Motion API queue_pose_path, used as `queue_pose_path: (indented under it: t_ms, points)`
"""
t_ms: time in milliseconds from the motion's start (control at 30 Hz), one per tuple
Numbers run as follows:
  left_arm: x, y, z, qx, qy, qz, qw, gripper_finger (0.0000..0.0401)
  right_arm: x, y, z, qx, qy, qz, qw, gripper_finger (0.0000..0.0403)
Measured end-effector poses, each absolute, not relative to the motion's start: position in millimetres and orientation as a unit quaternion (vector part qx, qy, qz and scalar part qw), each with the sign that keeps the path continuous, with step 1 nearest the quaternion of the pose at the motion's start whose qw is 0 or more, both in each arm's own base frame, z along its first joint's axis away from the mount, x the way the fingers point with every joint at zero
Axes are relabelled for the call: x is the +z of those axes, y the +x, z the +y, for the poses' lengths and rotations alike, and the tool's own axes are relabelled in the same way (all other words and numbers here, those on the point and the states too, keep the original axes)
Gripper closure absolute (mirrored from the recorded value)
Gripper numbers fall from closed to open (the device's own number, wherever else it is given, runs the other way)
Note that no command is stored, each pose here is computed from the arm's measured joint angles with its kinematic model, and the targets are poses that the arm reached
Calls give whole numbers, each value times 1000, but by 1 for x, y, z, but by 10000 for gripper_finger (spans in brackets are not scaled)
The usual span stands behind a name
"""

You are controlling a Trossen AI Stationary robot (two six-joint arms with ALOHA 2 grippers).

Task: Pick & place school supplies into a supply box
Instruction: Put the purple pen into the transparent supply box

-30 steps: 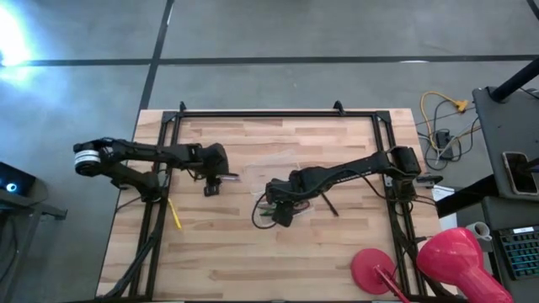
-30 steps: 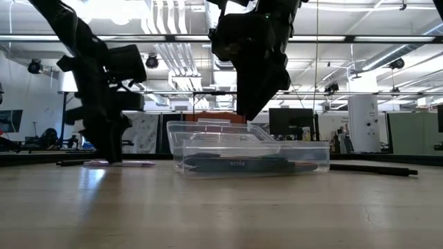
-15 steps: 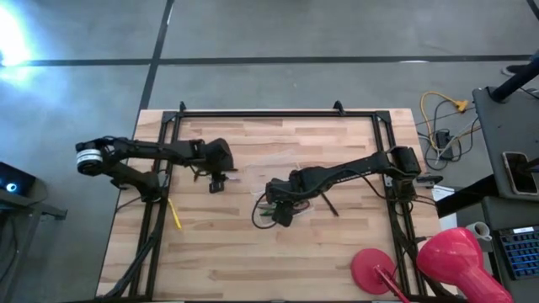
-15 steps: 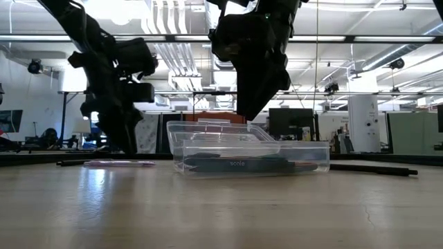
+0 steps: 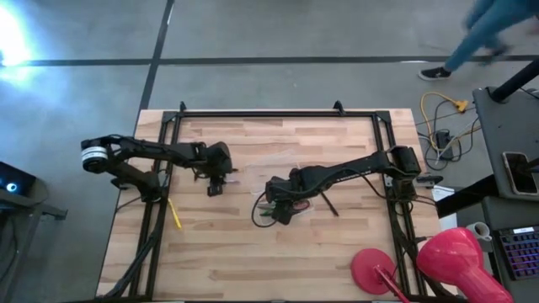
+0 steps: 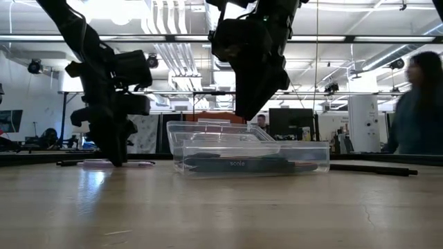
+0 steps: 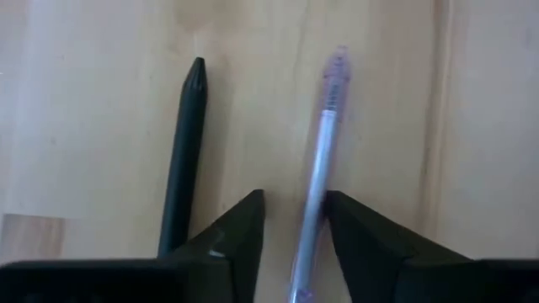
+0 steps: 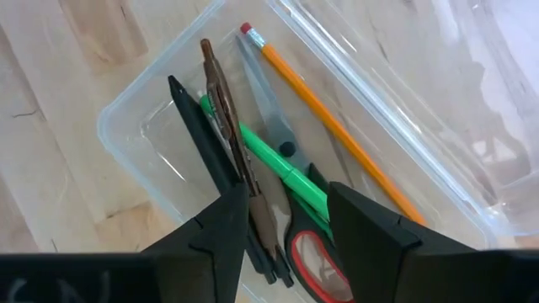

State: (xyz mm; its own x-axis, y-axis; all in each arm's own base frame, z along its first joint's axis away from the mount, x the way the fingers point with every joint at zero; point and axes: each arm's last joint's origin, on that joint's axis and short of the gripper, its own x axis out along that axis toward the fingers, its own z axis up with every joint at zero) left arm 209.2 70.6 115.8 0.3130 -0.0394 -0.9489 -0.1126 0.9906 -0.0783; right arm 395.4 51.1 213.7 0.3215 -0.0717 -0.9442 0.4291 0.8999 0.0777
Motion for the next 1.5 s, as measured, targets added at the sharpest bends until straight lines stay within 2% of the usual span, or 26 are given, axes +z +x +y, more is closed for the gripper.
queue_pose_path:
  t_ms: [200,367,533,767,900,1167,1300,1500]
  points:
    - [116,212,69,38,-55,589,805,383,214,395,51,-164,154,558,799,249]
    - [118,212,68,71,-125,577,804,386,214,396,51,-163,155,555,801,255]
    - [147,205,58,55,-211,520,826,387,214,397,51,-162,157,551,804,259]
    - [215,189,37,10,-265,346,900,388,215,399,51,-160,159,545,807,256]
    - [234,185,28,10,-288,284,914,388,216,403,52,-154,165,527,819,254]
    - [232,205,10,5,-290,261,921,388,238,408,50,-145,190,480,844,263]
    - [227,226,0,-26,-287,234,928,388,268,392,57,-173,157,437,868,266]
    - [212,263,-8,-32,-288,267,919,388,309,359,59,-174,151,386,893,262]
